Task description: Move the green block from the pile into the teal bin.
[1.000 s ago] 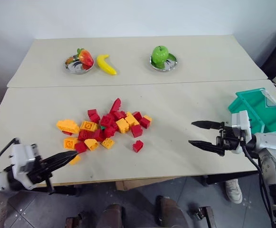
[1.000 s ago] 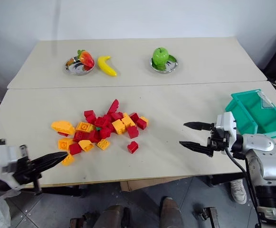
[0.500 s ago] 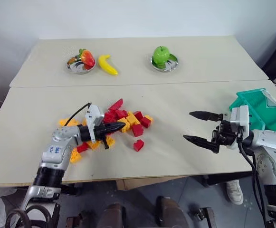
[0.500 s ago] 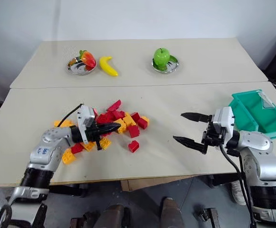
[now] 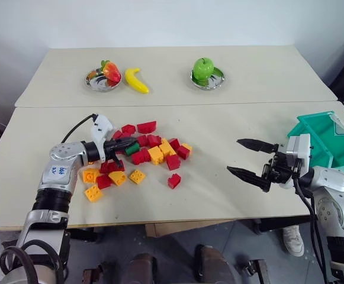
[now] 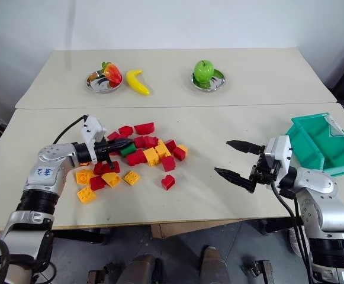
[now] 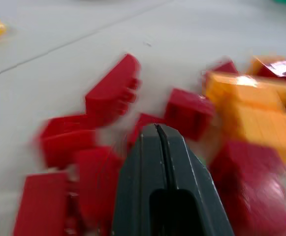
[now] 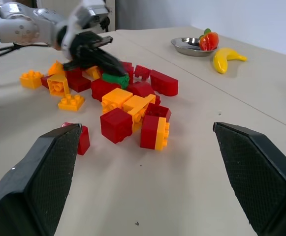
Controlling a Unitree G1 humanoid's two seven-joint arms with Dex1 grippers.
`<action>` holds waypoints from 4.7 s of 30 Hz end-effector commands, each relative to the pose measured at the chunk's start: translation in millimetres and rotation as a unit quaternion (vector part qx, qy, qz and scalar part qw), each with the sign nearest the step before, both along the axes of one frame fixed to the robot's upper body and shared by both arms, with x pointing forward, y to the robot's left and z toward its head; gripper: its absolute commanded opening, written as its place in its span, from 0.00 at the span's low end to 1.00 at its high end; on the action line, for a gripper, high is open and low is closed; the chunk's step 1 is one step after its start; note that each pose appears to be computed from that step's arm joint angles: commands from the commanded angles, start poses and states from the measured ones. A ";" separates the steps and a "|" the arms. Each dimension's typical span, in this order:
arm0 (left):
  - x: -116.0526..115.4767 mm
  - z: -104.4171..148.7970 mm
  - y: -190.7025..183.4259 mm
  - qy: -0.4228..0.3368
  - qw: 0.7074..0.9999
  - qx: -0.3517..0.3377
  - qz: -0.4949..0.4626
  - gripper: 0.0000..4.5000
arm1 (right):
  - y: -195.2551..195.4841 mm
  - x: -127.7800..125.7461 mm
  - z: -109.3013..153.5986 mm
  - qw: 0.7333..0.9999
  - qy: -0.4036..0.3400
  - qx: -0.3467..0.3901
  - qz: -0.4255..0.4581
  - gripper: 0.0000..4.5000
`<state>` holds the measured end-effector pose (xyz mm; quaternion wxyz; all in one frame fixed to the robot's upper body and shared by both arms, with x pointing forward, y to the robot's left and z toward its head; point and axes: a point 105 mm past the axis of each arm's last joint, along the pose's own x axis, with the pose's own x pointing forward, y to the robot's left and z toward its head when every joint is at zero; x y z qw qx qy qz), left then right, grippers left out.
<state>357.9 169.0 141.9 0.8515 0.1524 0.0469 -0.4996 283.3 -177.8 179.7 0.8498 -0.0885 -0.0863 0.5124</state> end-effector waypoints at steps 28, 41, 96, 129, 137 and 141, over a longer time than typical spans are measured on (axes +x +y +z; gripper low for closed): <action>-153.6 10.0 160.2 -0.037 0.945 -0.088 0.313 0.93 | 26.7 12.9 8.2 0.997 -0.028 0.009 0.071 1.00; -79.0 31.8 46.9 -0.038 0.994 0.010 0.104 0.91 | 25.3 20.3 9.7 0.997 -0.034 0.004 0.068 1.00; 3.6 82.7 -150.1 -0.047 0.964 0.092 -0.243 0.34 | -79.7 -35.6 40.8 0.975 -0.091 -0.030 -0.199 1.00; 7.4 81.5 -62.3 -0.188 0.953 -0.119 -0.205 1.00 | -102.2 -62.5 -5.4 0.969 0.026 -0.050 -0.241 1.00; -46.0 58.0 18.7 -0.151 0.983 -0.070 -0.075 1.00 | -117.0 -41.1 -18.9 0.973 0.055 -0.084 -0.210 1.00; -72.0 42.6 25.8 -0.125 0.990 -0.004 -0.069 1.00 | -78.2 -16.7 -19.4 0.981 0.081 -0.138 -0.111 1.00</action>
